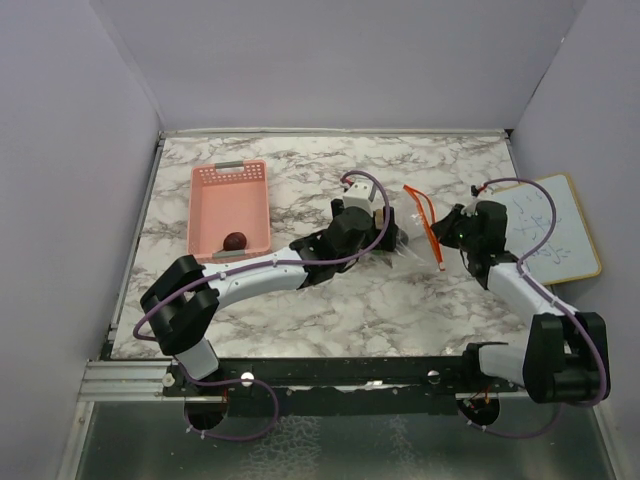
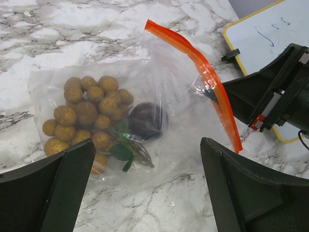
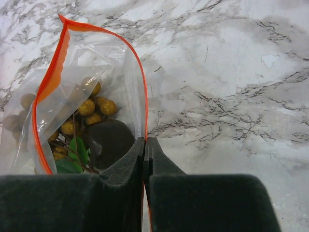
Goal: Open the zip-top bag and remove the fake food
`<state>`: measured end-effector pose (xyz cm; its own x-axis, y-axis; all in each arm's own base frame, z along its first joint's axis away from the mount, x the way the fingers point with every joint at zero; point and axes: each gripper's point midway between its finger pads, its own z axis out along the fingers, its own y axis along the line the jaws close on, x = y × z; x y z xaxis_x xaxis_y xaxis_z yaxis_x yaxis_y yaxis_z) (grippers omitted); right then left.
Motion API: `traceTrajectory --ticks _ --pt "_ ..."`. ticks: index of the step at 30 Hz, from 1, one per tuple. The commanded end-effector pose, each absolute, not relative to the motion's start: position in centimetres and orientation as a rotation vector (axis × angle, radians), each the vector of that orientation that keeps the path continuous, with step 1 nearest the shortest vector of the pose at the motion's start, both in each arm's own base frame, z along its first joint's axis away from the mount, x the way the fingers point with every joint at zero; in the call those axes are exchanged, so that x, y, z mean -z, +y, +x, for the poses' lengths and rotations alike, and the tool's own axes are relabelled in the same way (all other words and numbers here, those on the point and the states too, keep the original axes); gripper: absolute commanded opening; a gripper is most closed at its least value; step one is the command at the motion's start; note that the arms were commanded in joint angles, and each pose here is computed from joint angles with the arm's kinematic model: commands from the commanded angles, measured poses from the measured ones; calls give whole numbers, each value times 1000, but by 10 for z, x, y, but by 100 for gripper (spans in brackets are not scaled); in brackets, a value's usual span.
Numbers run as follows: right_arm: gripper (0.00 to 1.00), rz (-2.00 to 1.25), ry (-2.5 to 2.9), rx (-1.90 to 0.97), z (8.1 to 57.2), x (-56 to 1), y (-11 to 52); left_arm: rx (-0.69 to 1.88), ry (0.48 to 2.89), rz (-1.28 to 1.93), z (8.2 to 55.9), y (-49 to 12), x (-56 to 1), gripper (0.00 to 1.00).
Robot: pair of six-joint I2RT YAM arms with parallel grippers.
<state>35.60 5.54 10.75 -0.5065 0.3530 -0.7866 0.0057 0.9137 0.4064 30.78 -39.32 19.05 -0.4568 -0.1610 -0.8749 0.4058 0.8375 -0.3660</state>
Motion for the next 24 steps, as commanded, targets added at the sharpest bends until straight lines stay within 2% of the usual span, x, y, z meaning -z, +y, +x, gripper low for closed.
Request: traceTrajectory --ticks 1,4,10,17,20,24 --pt "1 184 2000 -464 355 -128 60 669 1896 171 307 -388 -207 94" --pt "1 161 1953 -463 354 -152 60 670 1892 168 306 -386 -209 94" --pt "1 67 1820 -465 348 -235 64 686 1860 170 304 -383 -226 94" --pt "1 -78 1663 -532 334 -316 82 817 1746 134 288 -372 -280 90" --pt "1 -120 1644 -555 335 -322 88 826 1709 114 285 -362 -299 90" --pt "1 -173 1692 -588 337 -292 109 810 1699 118 287 -361 -301 90"
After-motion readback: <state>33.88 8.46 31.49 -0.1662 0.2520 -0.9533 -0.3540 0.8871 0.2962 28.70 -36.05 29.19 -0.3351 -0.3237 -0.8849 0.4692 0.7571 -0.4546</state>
